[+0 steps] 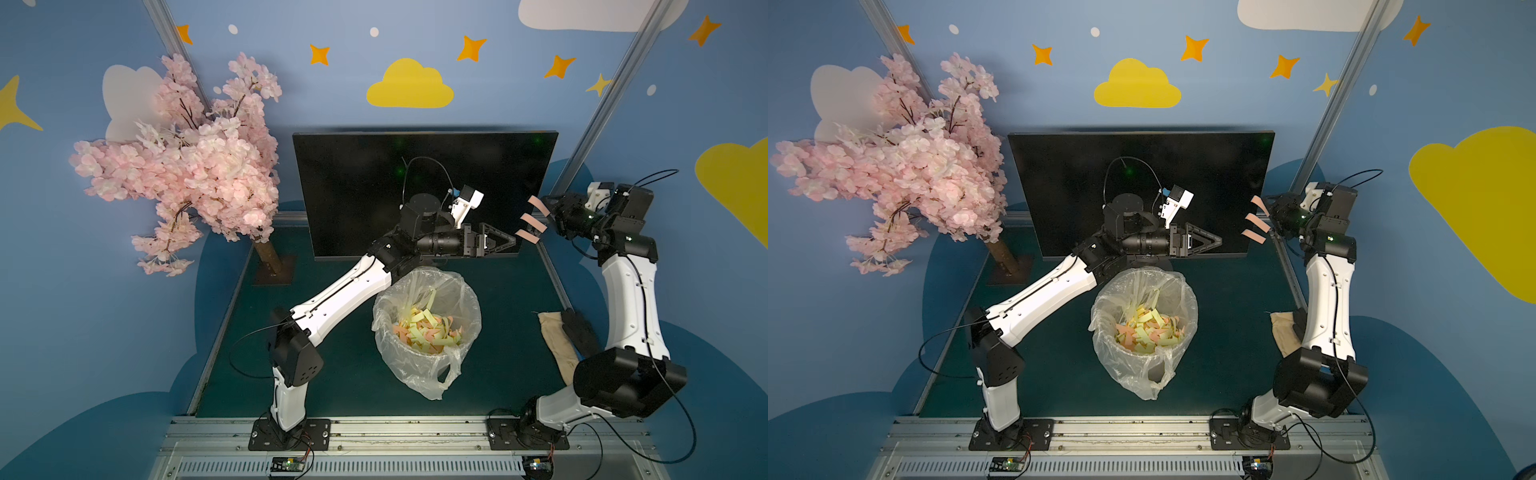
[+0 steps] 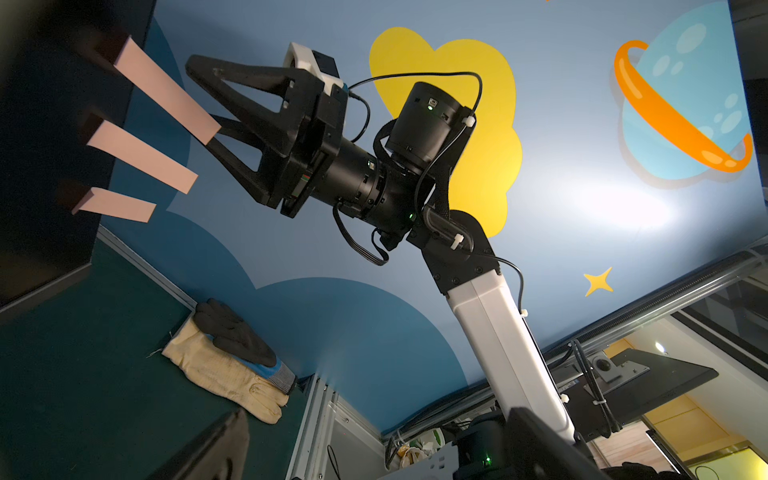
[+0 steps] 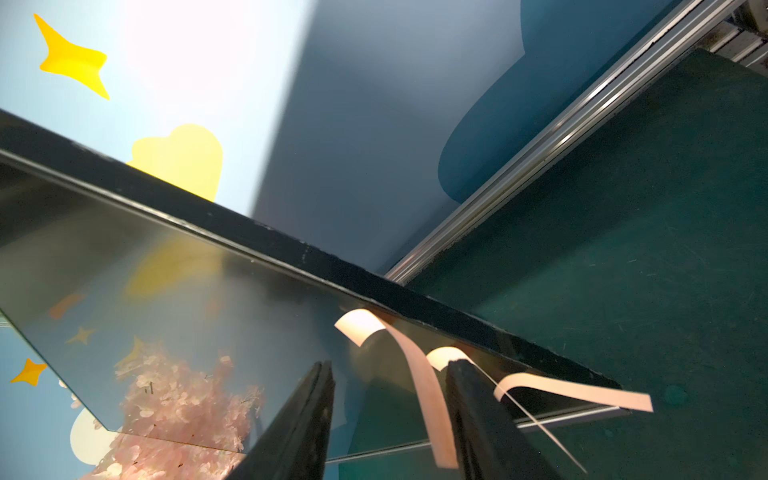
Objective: Remove the sticky note from the monitor
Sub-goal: Tear off the sticky note from the monitor.
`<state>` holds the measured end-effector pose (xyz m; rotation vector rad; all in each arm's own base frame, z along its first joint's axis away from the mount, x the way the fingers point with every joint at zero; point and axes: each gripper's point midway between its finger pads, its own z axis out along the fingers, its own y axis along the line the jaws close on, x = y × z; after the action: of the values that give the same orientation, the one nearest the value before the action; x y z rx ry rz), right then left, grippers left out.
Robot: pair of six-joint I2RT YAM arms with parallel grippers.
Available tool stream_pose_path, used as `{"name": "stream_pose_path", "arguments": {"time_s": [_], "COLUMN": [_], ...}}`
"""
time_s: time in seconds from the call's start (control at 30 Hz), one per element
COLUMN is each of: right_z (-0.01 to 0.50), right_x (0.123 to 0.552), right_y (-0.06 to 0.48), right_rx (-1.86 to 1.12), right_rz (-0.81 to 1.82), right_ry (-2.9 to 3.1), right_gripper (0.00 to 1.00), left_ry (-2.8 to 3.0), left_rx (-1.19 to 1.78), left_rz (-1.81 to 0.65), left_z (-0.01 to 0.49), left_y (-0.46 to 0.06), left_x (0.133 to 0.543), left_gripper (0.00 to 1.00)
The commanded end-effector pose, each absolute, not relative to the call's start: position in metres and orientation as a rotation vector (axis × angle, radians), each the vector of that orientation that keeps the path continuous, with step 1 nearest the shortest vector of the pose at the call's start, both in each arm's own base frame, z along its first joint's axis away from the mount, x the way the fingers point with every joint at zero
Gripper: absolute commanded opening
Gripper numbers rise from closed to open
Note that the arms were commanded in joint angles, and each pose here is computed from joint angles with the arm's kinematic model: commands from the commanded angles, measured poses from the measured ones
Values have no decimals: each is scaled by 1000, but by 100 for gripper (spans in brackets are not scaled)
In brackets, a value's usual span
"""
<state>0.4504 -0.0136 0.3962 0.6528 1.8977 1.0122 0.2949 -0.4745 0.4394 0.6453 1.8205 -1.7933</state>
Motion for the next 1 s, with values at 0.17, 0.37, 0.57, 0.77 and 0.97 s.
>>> {"name": "stream_pose_path", "arguments": {"time_s": [0.17, 0.37, 0.57, 0.77, 0.97], "right_z": [396, 396, 402, 411, 417], "right_x": [438, 435, 428, 409, 371], "right_y": [-20, -20, -18, -11, 10], "right_rx": [654, 652, 641, 634, 608], "right_rz": [997, 1007, 1011, 1027, 1043], "right_ry": [1895, 1893, 1889, 1876, 1889], "right_gripper": [31, 9, 0, 0, 0], "left_ry": [1777, 1775, 1778, 1781, 1791], "left_rx": [667, 665, 665, 663, 649], "left_rz": [-1805, -1803, -1799, -1788, -1755], "left_z": [451, 452, 451, 452, 450], "left_y": [-471, -470, -468, -464, -454], "left_x": [292, 291, 290, 287, 281], "left_gripper": [100, 100, 100, 100, 100]}}
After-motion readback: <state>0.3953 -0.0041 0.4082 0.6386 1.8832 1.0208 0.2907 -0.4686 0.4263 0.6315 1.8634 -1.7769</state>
